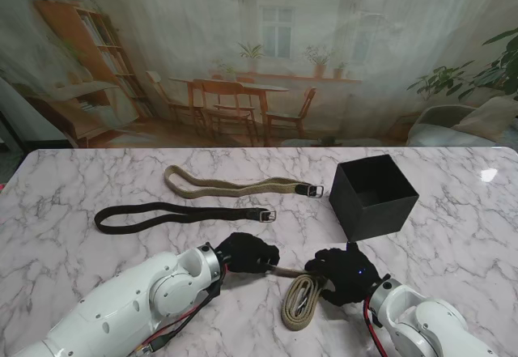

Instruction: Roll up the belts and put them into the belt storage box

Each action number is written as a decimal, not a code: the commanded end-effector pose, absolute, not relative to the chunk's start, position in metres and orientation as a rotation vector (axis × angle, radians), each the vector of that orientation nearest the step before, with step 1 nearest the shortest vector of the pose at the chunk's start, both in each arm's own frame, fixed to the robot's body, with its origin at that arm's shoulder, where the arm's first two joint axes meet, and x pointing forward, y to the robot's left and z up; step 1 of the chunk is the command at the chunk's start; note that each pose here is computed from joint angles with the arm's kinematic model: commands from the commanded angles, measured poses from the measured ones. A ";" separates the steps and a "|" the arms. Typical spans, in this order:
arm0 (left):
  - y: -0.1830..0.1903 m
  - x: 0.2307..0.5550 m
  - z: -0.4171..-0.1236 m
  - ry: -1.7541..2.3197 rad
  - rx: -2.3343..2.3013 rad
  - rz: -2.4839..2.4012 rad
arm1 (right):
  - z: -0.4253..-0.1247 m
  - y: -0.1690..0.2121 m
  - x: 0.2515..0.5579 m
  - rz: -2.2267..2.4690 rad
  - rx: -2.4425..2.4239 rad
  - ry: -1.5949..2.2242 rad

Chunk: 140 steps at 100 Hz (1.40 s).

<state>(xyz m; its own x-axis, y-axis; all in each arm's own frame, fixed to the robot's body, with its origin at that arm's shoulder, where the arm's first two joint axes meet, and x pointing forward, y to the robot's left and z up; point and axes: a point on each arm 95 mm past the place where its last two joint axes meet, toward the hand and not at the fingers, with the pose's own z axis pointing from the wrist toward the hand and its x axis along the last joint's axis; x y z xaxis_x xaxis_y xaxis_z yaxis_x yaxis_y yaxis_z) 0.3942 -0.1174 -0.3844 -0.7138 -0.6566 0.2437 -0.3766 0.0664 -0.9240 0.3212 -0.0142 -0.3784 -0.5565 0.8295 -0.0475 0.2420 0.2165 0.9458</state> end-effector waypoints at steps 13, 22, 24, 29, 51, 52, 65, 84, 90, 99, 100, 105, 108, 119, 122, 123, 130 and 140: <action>-0.100 0.387 -0.394 2.128 -1.087 -1.630 | -0.378 -0.014 0.320 1.344 0.981 1.919; -0.098 0.384 -0.394 2.130 -1.092 -1.623 | -0.379 -0.014 0.320 1.354 0.983 1.907; -0.098 0.383 -0.394 2.132 -1.091 -1.623 | -0.379 -0.014 0.320 1.357 0.984 1.905; -0.098 0.381 -0.395 2.138 -1.091 -1.623 | -0.378 -0.013 0.319 1.357 0.989 1.911; -0.098 0.370 -0.394 2.158 -1.098 -1.637 | -0.378 -0.012 0.320 1.339 0.972 1.988; -0.098 0.370 -0.393 2.159 -1.098 -1.637 | -0.378 -0.012 0.320 1.338 0.970 1.991; -0.100 0.363 -0.393 2.174 -1.103 -1.654 | -0.379 -0.009 0.321 1.341 0.966 2.010; -0.103 0.354 -0.392 2.200 -1.110 -1.678 | -0.383 -0.002 0.325 1.364 0.972 2.012; -0.104 0.352 -0.392 2.204 -1.110 -1.686 | -0.384 0.001 0.326 1.372 0.974 2.011; -0.106 0.350 -0.393 2.215 -1.111 -1.692 | -0.386 0.005 0.328 1.386 0.970 2.009; -0.106 0.350 -0.393 2.216 -1.112 -1.692 | -0.386 0.005 0.328 1.387 0.970 2.009; -0.107 0.349 -0.394 2.222 -1.116 -1.694 | -0.387 0.007 0.329 1.392 0.966 2.007; -0.107 0.348 -0.394 2.225 -1.117 -1.696 | -0.388 0.007 0.329 1.394 0.964 2.006; -0.107 0.346 -0.394 2.231 -1.119 -1.700 | -0.390 0.008 0.330 1.402 0.949 1.986; -0.107 0.346 -0.394 2.229 -1.118 -1.703 | -0.390 0.008 0.330 1.406 0.944 1.975; -0.107 0.345 -0.394 2.228 -1.117 -1.704 | -0.390 0.008 0.330 1.407 0.943 1.972; -0.104 0.345 -0.394 2.216 -1.111 -1.712 | -0.391 0.008 0.330 1.420 0.938 1.946; -0.097 0.345 -0.392 2.195 -1.096 -1.717 | -0.392 0.006 0.330 1.431 0.938 1.929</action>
<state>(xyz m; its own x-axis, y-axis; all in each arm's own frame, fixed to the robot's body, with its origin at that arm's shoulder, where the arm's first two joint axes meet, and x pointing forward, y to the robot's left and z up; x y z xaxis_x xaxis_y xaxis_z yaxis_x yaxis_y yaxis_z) 0.3504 -0.1031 -0.3848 -0.7253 -0.6131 0.3132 -0.4374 0.0591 -0.8973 0.3310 0.0082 -0.3886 -0.6084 0.7931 -0.0300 0.1936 0.1850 0.9635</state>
